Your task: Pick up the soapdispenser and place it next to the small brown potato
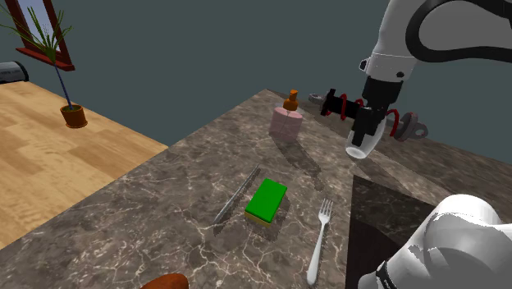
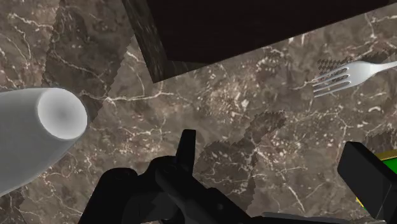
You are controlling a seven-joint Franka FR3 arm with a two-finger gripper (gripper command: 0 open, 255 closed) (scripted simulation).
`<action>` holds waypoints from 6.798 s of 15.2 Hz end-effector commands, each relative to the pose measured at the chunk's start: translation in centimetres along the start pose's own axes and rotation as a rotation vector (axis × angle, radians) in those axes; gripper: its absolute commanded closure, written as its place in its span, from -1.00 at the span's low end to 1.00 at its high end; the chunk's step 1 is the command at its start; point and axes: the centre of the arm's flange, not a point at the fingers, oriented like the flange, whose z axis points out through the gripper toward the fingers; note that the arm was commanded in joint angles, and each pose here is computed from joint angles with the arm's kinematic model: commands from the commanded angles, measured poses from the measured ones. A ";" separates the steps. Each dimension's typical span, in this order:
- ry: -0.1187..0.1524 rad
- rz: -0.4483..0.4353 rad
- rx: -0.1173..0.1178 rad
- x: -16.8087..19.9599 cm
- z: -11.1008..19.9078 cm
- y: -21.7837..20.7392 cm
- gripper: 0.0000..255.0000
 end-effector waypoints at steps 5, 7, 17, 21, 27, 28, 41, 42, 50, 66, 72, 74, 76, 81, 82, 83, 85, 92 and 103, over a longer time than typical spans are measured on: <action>0.023 -0.013 -0.002 4.6 0.6 1.8 -1.00; 0.034 -0.020 -0.003 6.9 0.9 2.6 -1.00; 0.091 -0.052 -0.008 18.5 1.7 6.7 -1.00; 0.114 -0.065 -0.009 23.2 1.9 8.2 -1.00; 0.123 -0.071 -0.010 25.4 4.0 8.8 -1.00; 0.123 -0.071 -0.010 25.4 4.5 8.8 -1.00; 0.123 -0.071 -0.010 25.6 5.9 8.8 1.00; 0.123 -0.071 -0.010 25.6 5.9 8.8 1.00; 0.123 -0.071 -0.010 25.5 4.8 8.8 1.00; 0.123 -0.071 -0.010 24.5 -3.5 9.1 1.00; 0.123 -0.071 -0.010 24.1 -6.7 9.2 1.00; 0.123 -0.071 -0.010 24.0 -7.7 9.2 1.00; 0.123 -0.071 -0.010 23.9 -8.8 9.3 1.00; 0.123 -0.071 -0.010 23.5 -11.4 9.4 1.00; 0.123 -0.071 -0.010 23.5 -11.9 9.4 1.00; 0.123 -0.071 -0.010 23.4 -12.4 9.4 1.00; 0.123 -0.071 -0.010 23.3 -13.5 9.4 1.00; 0.123 -0.071 -0.010 22.9 -17.2 9.6 1.00; 0.123 -0.071 -0.010 20.2 -21.1 6.4 1.00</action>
